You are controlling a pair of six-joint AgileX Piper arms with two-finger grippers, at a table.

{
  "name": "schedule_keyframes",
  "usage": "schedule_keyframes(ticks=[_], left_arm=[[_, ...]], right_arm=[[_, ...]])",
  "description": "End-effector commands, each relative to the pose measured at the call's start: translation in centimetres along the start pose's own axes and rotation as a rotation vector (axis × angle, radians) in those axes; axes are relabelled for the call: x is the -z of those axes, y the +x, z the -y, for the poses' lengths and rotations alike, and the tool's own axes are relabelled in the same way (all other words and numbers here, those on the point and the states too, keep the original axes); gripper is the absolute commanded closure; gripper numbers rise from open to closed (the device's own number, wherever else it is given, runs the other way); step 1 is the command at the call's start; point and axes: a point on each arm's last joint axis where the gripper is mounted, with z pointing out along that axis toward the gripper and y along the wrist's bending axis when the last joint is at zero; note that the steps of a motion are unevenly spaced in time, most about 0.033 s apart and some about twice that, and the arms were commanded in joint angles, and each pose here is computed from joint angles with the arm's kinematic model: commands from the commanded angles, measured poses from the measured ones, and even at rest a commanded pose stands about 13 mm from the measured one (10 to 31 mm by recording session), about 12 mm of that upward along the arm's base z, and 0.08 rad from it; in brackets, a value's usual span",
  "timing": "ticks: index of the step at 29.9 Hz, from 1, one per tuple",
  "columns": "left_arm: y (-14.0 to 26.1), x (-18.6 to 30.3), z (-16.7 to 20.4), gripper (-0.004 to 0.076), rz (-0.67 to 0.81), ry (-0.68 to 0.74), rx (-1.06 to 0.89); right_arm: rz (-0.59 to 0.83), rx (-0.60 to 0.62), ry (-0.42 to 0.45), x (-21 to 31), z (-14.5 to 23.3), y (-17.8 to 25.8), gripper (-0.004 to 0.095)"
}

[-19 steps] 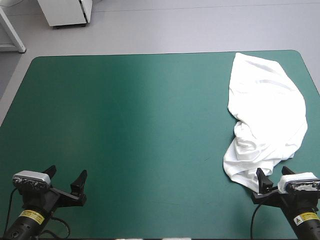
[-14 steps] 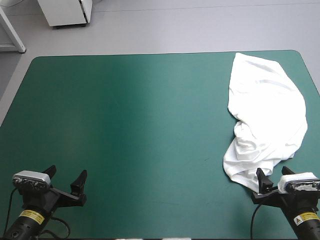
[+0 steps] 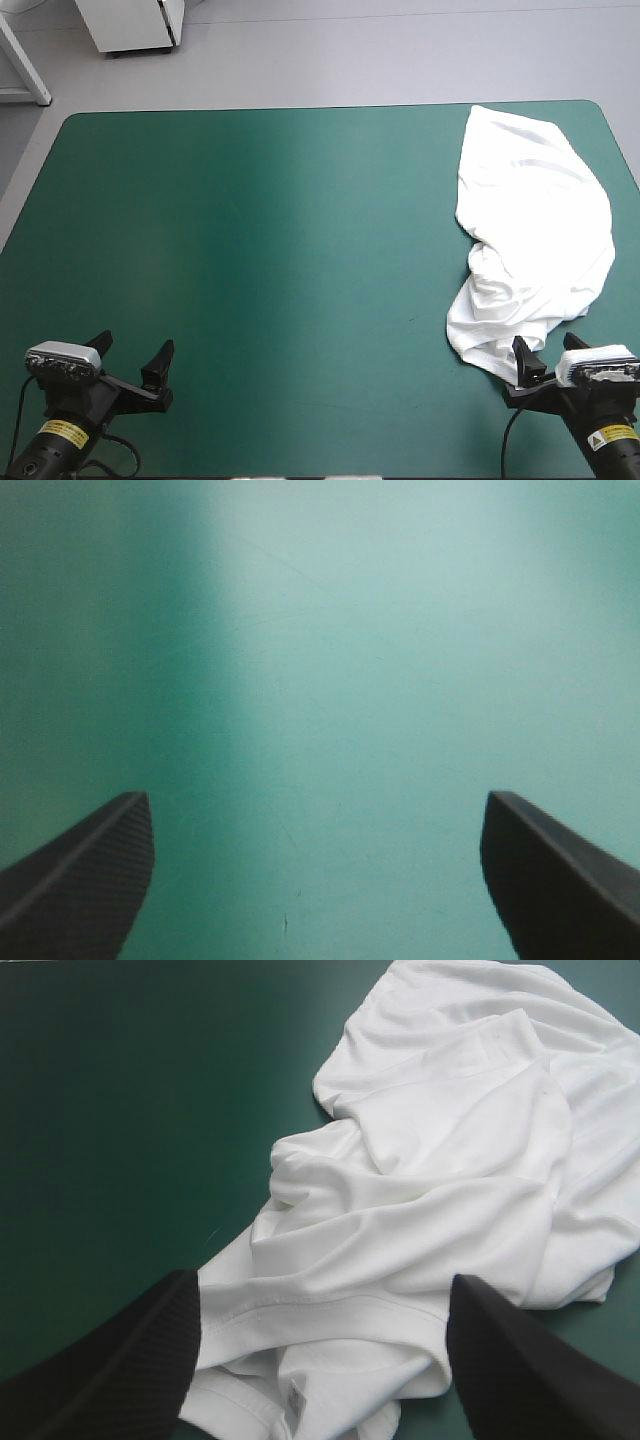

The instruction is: Fold the cloth

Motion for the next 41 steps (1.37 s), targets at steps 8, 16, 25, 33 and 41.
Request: schedule_keyframes(ticks=[8,16,25,33,41], left_arm=[[-2.2,0.4,0.2,0.0088,0.107,0.016,0.009],[-7.2,1.0,0.4,0.0088,0.014,-0.001,0.017],[-13.4,2.5,0.6,0.0088,0.010,-0.006,0.013],[-14.8,3.4,0.7,0.0088,0.071,0.005,0.002],[-14.8,3.4,1.3,0.0088,0.076,0.073,0.047]], right_arm=[[0.108,-0.062,0.005,1.2,-0.1,-5.1,0.0233],[-0.193,-0.034,0.067,-2.9,0.4,-12.5,0.0233],[-0.387,-0.125,0.110,-13.6,1.2,-14.3,0.0233],[-0.491,-0.138,0.225,-22.5,2.6,-13.2,0.0233],[-0.603,-0.194,0.277,-29.0,3.3,-11.1,0.0233]])
